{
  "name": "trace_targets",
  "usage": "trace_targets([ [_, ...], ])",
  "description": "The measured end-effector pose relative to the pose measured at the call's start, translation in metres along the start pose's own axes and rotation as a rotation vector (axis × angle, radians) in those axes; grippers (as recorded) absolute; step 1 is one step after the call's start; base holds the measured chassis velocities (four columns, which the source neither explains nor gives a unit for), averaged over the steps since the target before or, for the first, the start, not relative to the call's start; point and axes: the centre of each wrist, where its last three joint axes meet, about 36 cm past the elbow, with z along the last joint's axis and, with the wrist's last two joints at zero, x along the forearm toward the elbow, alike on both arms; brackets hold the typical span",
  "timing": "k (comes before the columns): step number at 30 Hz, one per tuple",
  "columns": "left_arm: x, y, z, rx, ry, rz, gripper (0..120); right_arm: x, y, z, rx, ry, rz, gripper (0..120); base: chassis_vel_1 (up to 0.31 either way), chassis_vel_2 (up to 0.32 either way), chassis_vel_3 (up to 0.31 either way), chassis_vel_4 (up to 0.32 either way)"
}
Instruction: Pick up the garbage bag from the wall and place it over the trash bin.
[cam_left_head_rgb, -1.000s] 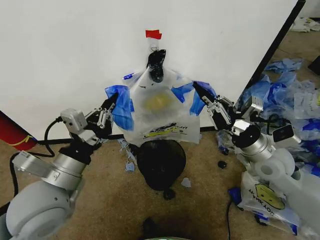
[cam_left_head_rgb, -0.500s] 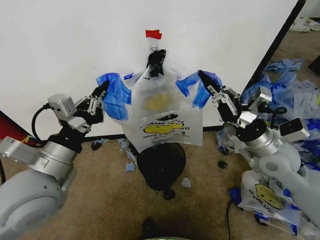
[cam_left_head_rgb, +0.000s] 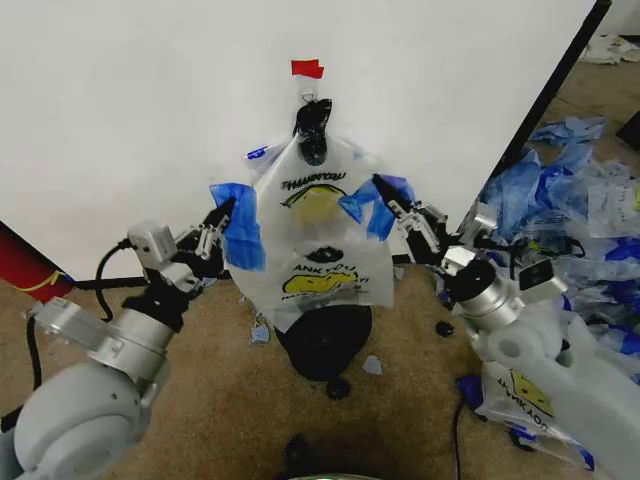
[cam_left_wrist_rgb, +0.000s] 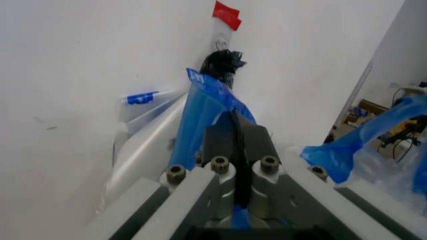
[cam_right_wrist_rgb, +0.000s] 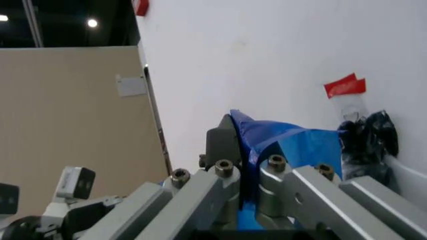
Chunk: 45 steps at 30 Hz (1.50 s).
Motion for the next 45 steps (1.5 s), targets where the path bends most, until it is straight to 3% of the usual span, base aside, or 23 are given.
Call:
trace_targets([
  [12,0.005,-0.007,0.013,0.041,-0.005,0.009,0,-0.012,-0.016,0.058,-0.055,-0.092,0.085,0,0.0,0.0,0.0,0.0],
  [25,0.01,-0.007,0.038,0.106,0.022,-0.005,0,0.019,-0.032,0.072,0.018,-0.039,0.091,0,0.0,0.0,0.0,0.0],
  [34,0.011,0.013,0.061,0.078,0.038,-0.071,0,0.034,-0.014,0.077,-0.006,0.004,0.127,0,0.0,0.0,0.0,0.0],
  [45,0.03,0.009,0.075,0.07,0.049,-0.102,0,0.069,0.004,0.076,0.009,0.106,0.207,0,0.0,0.0,0.0,0.0],
])
